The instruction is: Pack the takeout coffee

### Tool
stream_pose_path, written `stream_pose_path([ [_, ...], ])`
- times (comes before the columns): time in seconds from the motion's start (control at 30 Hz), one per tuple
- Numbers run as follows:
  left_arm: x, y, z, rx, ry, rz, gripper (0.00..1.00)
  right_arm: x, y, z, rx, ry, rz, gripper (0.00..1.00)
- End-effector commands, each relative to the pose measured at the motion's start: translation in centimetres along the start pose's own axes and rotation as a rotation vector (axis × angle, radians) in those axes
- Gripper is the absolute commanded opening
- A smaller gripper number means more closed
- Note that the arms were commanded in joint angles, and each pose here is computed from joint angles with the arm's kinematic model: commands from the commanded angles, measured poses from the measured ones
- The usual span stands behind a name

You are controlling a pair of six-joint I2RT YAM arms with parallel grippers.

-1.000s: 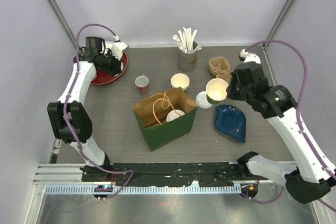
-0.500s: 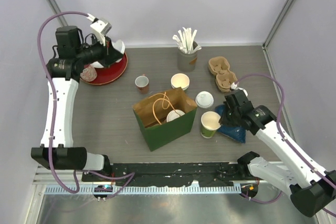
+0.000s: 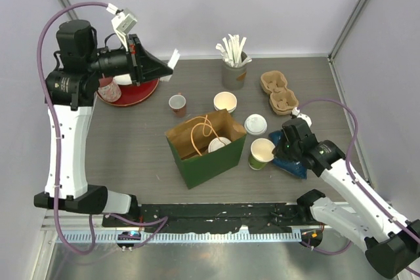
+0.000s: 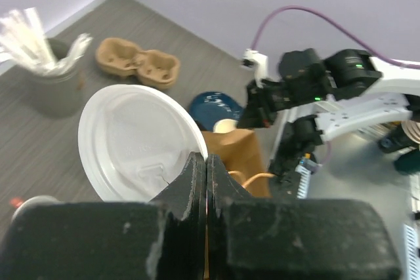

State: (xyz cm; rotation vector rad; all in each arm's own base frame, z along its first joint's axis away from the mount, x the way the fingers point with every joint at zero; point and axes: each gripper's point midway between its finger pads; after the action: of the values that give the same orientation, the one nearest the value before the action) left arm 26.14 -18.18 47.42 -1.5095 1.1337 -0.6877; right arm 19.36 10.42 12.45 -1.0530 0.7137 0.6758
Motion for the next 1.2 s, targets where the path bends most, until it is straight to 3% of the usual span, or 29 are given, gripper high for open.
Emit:
stream_pose_path([
  [0.0, 0.5, -1.0, -5.0, -0.087, 0.171, 0.014, 0.00, -1.2, -2.6, 0.1, 0.022, 0.021, -0.113, 0.01],
  [0.4, 3.7, -0.6, -12.7, -0.177, 0.444, 0.095, 0.00, 0.4, -1.0, 0.3, -0.005, -0.010, -0.080, 0.01],
  [0.63, 4.0, 0.0, -15.0, -0.235, 0.536, 0.127, 0.00, 0.9, -0.3, 0.6, -0.043, 0.000, -0.069, 0.01],
  [0.73, 4.0, -0.2, -15.5, -0.231, 0.557, 0.122, 0.00, 0.6, -0.5, 1.1, -0.052, -0.004, -0.060, 0.12],
  [0.77, 3.9, -0.4, -15.5, -0.224, 0.560, 0.115, 0.00, 0.2, -0.4, 1.0, -0.058, 0.005, -0.049, 0.26],
  [0.87, 3.6, -0.7, -15.9, -0.222, 0.572, 0.113, 0.00, -1.6, -2.0, 2.0, -0.060, -0.024, -0.084, 0.42],
  [0.97, 3.5, -1.0, -16.1, -0.218, 0.570, 0.105, 0.00, -4.0, -4.0, 2.9, -0.058, -0.061, -0.140, 0.51],
  [1.1, 3.7, -1.6, -15.6, -0.221, 0.509, 0.075, 0.00, -7.8, -6.8, 4.6, -0.116, -0.132, -0.215, 0.56],
  [1.17, 4.2, -1.9, -14.9, -0.239, 0.457, 0.055, 0.00, -10.9, -8.9, 7.1, -0.142, -0.250, -0.285, 0.57],
])
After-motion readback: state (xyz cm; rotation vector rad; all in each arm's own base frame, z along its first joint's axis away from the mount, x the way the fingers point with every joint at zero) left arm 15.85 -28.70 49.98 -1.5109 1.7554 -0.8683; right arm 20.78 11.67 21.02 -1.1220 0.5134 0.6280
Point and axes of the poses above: each gripper's point midway between its finger pads, its own x axis out along the fingers, its own z axis along the line the jaws close on, y = z × x, and after that the axes turned 2 degrees about x, right-handed
